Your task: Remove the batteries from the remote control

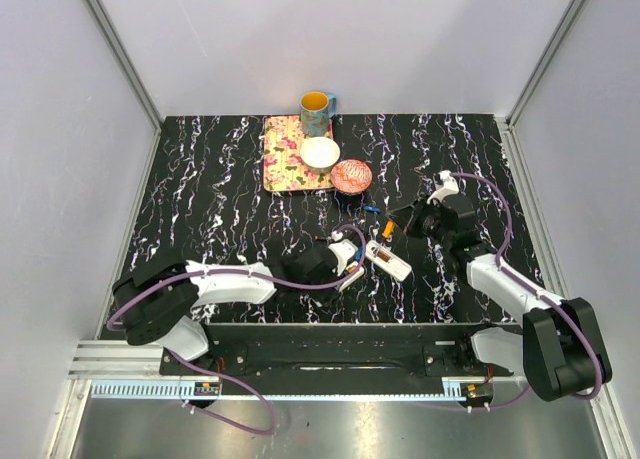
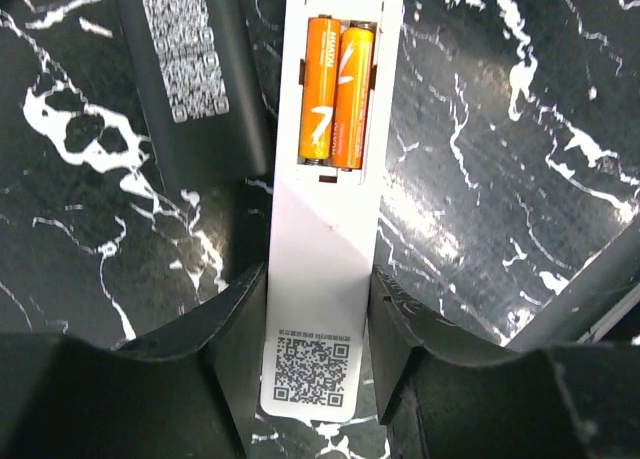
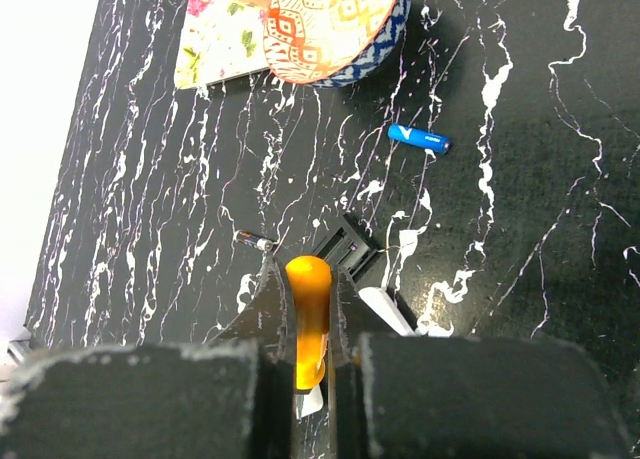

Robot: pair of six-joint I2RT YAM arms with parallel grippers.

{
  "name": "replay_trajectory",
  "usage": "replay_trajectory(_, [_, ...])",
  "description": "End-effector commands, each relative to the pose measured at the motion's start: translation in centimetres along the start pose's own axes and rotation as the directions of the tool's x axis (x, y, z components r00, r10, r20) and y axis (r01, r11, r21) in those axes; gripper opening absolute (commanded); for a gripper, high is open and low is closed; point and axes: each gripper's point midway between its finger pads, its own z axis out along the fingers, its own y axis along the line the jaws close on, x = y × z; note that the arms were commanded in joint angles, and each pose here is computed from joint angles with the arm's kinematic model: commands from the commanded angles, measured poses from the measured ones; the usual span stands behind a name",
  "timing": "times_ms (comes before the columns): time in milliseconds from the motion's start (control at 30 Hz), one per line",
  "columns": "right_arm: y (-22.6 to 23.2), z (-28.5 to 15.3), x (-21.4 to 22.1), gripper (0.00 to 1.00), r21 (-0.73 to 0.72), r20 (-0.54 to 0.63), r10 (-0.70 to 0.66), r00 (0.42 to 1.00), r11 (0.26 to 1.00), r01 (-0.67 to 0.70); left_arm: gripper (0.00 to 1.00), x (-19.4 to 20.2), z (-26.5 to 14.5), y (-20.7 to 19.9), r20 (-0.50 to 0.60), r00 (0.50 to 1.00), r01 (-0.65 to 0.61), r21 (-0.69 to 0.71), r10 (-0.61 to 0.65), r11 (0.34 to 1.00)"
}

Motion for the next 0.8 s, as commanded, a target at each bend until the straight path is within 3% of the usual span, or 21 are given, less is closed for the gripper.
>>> replay_trajectory(0, [1.3,0.1,-1.0,0.00,-0.066,0.032,-0.018,0.999,0.998,0.020,0.32,0.8,-1.3,0.0,-0.006,1.000,0.016,-0.012,-0.016,1.000])
replay_trajectory(133, [1.8,0.4,-1.0,0.00,-0.084,0.029,-0.013,0.999,0.996,0.015,0.59,1.1,-1.4,0.0,-0.018,1.000,0.007,-0.025,-0.008,1.000])
replay_trajectory(233, [2.3,0.7,-0.8,0.00,-0.100,0.024,-0.012,1.000,0.995,0.014,0.66,0.8,-1.4,0.3,-0.011,1.000,0.009,-0.045,-0.009,0.999])
replay_trajectory(433, [3.5,1.4,0.0,0.00,-0.120,0.007,-0.023,1.000,0.993,0.024,0.66,0.0,-1.6,-0.1,0.027,1.000,0.013,-0.020,-0.012,1.000])
replay_trajectory(767, [4.5,3.0,1.6,0.00,-0.112,0.000,-0.053,0.999,0.992,0.052,0.56,1.0,-1.4,-0.5,0.011,1.000,0.021,0.012,-0.021,1.000])
